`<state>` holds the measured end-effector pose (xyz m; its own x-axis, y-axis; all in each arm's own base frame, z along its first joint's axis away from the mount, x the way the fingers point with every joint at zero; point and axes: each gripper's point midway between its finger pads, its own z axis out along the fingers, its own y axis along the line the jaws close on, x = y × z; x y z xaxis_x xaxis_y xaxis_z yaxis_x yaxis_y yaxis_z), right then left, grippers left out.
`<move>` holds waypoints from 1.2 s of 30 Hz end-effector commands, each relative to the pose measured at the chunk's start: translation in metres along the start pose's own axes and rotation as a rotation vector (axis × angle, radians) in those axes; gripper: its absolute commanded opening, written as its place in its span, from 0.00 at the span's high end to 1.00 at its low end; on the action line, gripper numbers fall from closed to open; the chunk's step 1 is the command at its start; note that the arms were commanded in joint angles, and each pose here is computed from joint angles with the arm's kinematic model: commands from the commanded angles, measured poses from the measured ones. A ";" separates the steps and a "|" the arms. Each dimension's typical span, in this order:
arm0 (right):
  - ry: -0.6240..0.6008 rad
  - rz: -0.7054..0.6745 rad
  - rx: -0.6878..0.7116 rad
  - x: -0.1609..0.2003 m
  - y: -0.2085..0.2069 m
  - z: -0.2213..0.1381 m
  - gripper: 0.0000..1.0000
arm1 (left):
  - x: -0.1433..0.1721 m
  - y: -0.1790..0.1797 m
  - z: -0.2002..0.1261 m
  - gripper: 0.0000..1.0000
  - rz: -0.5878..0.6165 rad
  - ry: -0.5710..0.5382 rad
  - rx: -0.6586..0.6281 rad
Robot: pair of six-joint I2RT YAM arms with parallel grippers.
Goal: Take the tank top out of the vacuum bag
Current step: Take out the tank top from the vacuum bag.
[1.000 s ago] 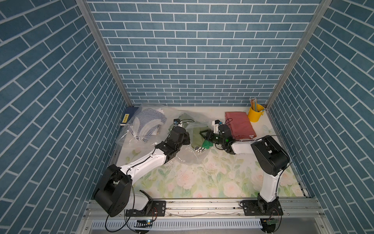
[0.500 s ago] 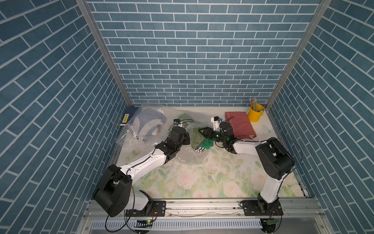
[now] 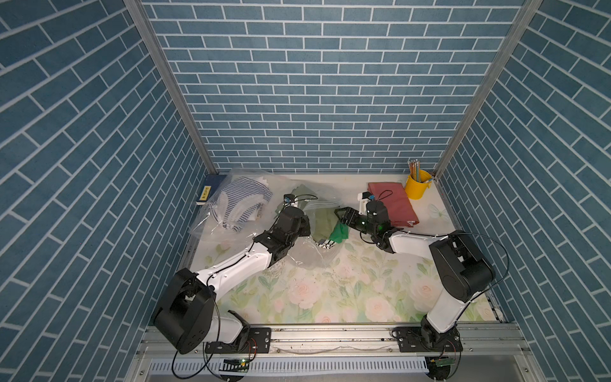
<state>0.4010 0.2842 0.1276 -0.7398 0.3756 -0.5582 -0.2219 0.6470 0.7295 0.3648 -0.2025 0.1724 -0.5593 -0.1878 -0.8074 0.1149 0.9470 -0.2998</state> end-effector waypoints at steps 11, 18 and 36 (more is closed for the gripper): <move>0.030 -0.021 -0.046 -0.006 -0.003 0.029 0.37 | -0.002 0.002 0.000 1.00 0.026 0.005 -0.025; 0.047 0.006 -0.063 0.000 -0.009 0.041 0.40 | -0.003 0.001 0.002 1.00 0.029 0.007 -0.023; 0.052 -0.006 -0.148 -0.003 0.013 0.036 0.44 | 0.000 0.001 0.002 1.00 0.030 0.012 -0.023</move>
<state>0.4242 0.3086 0.0954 -0.7935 0.3282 -0.5126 -0.2537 0.5872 0.7687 0.3665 -0.2022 0.1724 -0.5571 -0.1764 -0.8115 0.1153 0.9513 -0.2860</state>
